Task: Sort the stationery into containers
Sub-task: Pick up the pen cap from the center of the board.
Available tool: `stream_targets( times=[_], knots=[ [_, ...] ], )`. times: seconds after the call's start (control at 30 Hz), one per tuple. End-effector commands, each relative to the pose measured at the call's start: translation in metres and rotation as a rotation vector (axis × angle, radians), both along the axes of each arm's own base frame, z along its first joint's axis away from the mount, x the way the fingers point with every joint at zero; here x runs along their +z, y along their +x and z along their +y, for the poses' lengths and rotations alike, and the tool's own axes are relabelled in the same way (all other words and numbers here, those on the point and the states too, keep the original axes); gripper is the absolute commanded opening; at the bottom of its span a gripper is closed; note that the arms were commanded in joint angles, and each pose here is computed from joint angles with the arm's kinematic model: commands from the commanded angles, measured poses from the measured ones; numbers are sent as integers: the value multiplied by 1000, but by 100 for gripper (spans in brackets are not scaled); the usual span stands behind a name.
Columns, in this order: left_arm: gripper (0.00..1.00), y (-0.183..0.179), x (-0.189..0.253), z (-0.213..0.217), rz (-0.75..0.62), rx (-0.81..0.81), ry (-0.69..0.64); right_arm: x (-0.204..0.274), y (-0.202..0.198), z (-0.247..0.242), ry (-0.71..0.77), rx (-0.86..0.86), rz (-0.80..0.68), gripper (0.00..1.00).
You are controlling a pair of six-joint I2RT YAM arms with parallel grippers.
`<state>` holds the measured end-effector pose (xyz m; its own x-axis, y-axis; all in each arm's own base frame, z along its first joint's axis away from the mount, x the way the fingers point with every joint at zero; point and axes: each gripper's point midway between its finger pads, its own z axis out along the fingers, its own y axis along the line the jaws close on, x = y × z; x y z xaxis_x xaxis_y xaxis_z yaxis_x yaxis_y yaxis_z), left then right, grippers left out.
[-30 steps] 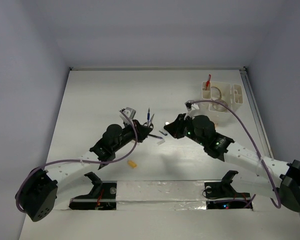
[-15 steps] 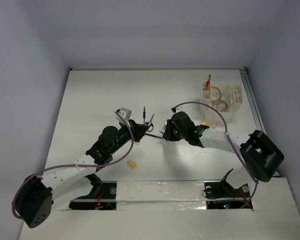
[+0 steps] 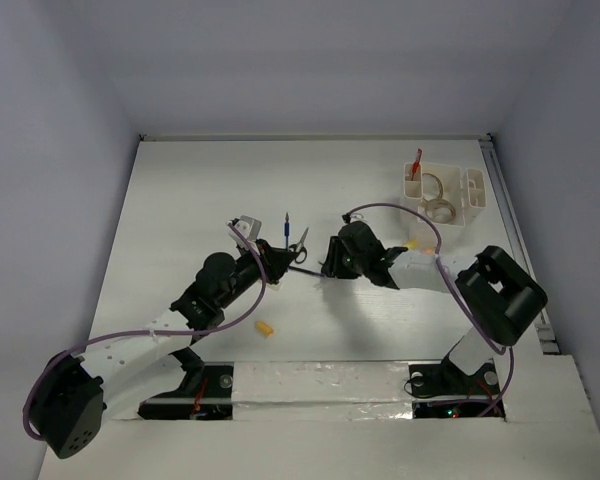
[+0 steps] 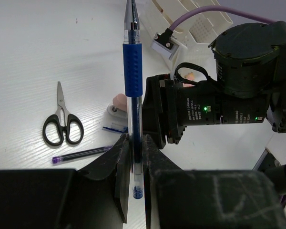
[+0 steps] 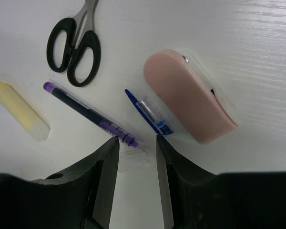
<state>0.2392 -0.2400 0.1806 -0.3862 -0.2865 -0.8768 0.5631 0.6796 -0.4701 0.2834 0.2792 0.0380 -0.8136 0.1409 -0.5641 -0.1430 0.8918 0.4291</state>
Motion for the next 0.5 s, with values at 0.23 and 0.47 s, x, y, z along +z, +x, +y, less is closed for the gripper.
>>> stream_targets(
  times=[0.23, 0.47],
  knots=[
    [0, 3, 8, -1, -31, -2, -17, 10, 36, 7, 27, -49, -72, 48],
    [0, 4, 8, -2, -29, -2, -15, 10, 49, 11, -1, -23, -83, 53]
  ],
)
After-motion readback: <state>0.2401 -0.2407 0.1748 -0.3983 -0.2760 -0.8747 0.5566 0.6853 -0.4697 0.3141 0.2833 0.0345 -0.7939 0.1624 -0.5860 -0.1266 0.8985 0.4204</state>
